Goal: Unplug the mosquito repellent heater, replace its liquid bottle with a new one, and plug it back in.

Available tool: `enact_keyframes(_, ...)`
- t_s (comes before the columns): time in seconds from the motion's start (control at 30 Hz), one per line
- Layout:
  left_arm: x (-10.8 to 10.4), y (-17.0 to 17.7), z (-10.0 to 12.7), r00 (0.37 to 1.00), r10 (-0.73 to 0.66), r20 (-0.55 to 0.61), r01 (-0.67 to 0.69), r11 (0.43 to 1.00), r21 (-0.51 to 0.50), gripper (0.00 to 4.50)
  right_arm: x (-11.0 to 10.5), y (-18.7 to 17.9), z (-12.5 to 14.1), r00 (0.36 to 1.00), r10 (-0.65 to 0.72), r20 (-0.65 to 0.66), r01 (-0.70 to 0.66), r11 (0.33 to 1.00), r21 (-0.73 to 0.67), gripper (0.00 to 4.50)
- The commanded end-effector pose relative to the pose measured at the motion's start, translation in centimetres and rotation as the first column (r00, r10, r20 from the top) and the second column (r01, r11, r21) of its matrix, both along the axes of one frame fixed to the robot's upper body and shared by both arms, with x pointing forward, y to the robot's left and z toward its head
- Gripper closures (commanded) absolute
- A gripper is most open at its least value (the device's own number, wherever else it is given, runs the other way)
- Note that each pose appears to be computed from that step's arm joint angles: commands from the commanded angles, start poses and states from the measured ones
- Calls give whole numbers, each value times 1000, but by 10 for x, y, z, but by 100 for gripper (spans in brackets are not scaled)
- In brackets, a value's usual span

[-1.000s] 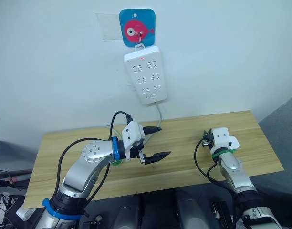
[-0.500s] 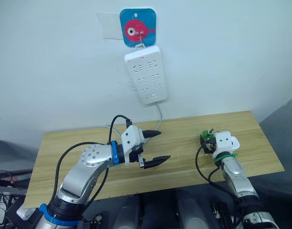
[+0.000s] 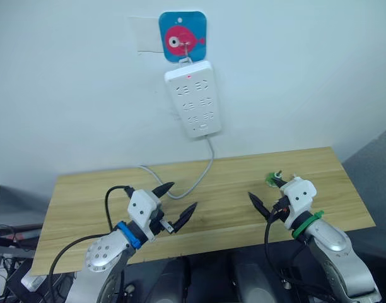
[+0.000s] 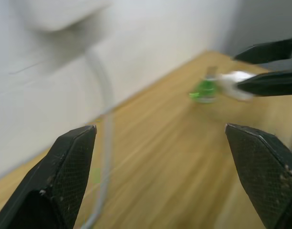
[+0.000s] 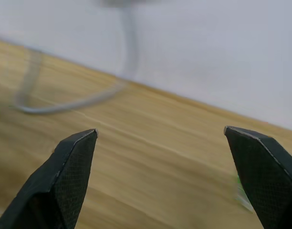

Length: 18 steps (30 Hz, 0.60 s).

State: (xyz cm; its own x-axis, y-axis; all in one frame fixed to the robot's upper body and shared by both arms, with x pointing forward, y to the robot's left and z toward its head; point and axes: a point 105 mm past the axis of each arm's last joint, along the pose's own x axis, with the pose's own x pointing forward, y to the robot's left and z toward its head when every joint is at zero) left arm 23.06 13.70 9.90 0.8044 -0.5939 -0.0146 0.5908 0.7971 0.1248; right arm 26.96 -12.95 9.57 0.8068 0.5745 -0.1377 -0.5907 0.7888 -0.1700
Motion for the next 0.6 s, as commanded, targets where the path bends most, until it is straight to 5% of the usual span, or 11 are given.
enact_keyframes(0.03, -16, 18, 7, 991, 123, 52, -122, 992, -29, 0, -6, 27, 24, 977, 213, 28, -213, 977, -7, 4)
enact_keyframes(0.27, -24, 44, -20, 939, 344, 23, -343, 938, -53, 0, -5, 47, 51, 877, 480, 31, -477, 876, -71, 4)
enact_keyframes(0.6, -19, 53, -62, 889, 456, 24, -456, 890, -21, 0, -7, 61, 58, 793, 609, 16, -604, 789, -115, 4)
